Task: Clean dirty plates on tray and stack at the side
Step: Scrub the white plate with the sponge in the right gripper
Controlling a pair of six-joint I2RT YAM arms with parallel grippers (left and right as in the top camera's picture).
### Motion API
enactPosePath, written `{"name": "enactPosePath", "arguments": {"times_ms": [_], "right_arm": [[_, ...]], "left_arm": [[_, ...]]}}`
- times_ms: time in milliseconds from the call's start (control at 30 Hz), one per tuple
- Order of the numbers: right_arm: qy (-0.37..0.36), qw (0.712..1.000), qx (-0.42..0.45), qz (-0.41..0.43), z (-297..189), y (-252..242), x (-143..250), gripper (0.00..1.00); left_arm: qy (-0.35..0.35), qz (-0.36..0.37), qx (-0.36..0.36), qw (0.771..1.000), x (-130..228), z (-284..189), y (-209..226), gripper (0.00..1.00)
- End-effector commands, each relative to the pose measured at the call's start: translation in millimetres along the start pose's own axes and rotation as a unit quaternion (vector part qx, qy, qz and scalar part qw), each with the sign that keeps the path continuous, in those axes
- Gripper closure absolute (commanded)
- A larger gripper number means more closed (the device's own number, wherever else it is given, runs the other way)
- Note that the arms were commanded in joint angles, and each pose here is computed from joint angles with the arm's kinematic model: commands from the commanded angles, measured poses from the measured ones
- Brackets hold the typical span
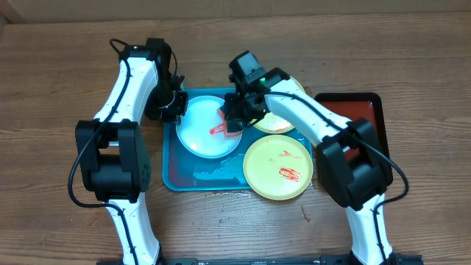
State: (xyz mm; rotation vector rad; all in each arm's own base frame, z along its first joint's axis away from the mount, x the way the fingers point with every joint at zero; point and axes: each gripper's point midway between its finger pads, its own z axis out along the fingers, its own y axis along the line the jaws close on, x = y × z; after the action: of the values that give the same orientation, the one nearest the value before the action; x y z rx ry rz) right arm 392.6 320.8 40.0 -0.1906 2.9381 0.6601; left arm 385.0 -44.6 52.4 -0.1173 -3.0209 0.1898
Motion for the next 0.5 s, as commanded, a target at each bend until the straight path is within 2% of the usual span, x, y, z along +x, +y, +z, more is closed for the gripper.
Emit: {"name": "enactPosePath", "arguments": {"times_ms": [0,200,333,467], "right_arm": [[-0.003,1.0,0.005,0.001,12.8,1.0,-4.2,0.96],[0.016,1.0,-0.023,-0.001,27.5,6.0,0.8,0.96],[0.043,0.991,-0.12,-0.05,25.8,44.8,12.0,0.96],[0.06,0.983,-0.157,-0.073,26.5,70.9,26.0,0.96]], "left_arm": [[-0.007,0.0,0.002,1.0,-6.8,-1.8,-3.1,0.96],[-0.008,0.002,0.021,1.0,-7.1,-1.9,-9.5,0.96],[-0.01,0.009,0.048,0.999,-7.6,-2.6,-18.9,0.96],[-0.01,0.014,0.058,0.998,-7.8,-3.0,-22.4,0.96]]}}
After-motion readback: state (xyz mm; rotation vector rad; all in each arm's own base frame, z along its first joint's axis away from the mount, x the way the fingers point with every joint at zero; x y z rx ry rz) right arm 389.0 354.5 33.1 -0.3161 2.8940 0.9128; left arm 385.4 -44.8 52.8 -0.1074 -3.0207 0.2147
